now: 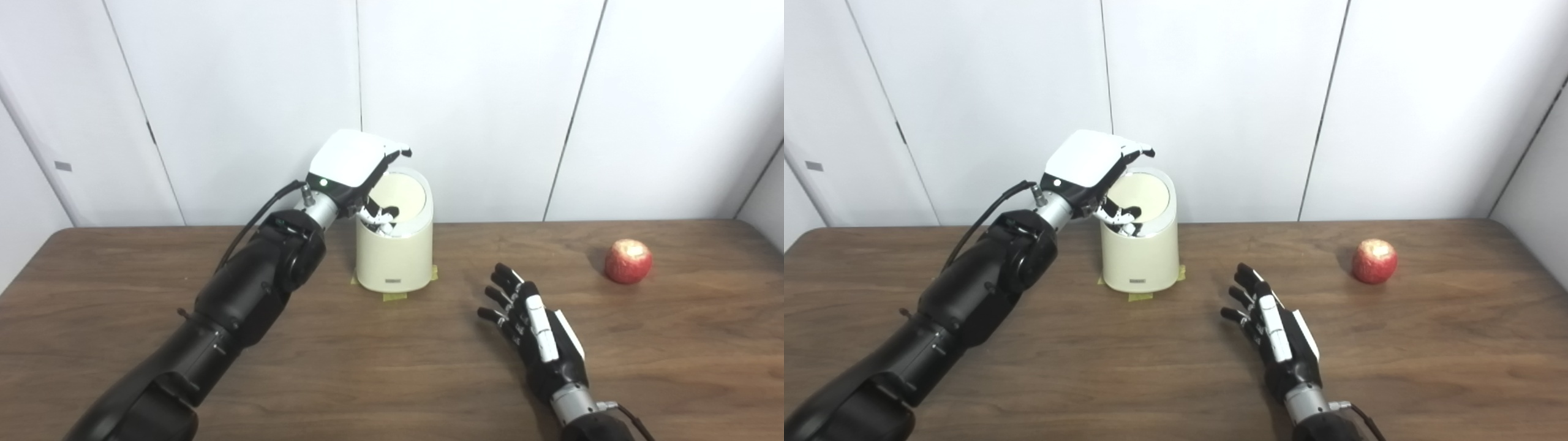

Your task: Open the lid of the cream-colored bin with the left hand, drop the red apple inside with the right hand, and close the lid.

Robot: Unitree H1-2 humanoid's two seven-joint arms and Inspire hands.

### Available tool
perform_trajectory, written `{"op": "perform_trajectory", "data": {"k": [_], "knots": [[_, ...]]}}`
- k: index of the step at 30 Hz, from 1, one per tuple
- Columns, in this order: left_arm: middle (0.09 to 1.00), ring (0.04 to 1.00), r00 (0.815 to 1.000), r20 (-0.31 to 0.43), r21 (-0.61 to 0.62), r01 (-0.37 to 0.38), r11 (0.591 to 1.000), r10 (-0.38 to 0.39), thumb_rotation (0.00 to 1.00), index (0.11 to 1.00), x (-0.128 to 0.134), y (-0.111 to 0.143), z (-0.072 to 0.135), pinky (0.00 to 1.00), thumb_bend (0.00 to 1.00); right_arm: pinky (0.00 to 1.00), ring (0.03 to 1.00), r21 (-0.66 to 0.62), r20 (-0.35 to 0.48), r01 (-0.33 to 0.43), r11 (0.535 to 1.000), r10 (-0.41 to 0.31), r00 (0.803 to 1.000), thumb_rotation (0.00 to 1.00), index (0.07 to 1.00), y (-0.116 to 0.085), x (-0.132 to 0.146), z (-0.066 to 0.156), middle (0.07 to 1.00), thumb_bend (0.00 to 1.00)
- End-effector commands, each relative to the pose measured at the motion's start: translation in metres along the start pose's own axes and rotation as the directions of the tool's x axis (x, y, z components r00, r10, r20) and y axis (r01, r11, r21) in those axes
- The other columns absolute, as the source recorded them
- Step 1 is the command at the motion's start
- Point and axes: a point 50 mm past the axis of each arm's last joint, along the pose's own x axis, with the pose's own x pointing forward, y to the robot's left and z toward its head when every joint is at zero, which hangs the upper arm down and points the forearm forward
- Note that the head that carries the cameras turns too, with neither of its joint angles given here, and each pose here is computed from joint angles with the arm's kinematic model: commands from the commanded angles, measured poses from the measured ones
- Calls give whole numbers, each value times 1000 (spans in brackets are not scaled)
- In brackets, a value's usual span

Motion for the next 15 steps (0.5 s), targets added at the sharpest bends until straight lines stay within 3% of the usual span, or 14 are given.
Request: {"op": "perform_trajectory", "data": {"k": [1, 9, 15], "knots": [[829, 825, 999, 3, 20, -46, 999, 46, 89, 831, 6, 25, -4, 811, 991, 777, 915, 43, -155, 10, 999, -3, 988, 910, 903, 5, -14, -32, 940, 558], [821, 820, 994, -12, -31, -106, 994, 106, 135, 820, -15, 52, -6, 737, 962, 785, 909, 49, -160, 19, 999, -11, 987, 886, 891, 5, -15, -32, 932, 565], [819, 823, 978, -59, -109, -204, 973, 198, 131, 802, -36, 86, -9, 736, 924, 780, 910, 29, -159, 9, 1000, -4, 987, 909, 900, 2, -15, -31, 933, 566]]}}
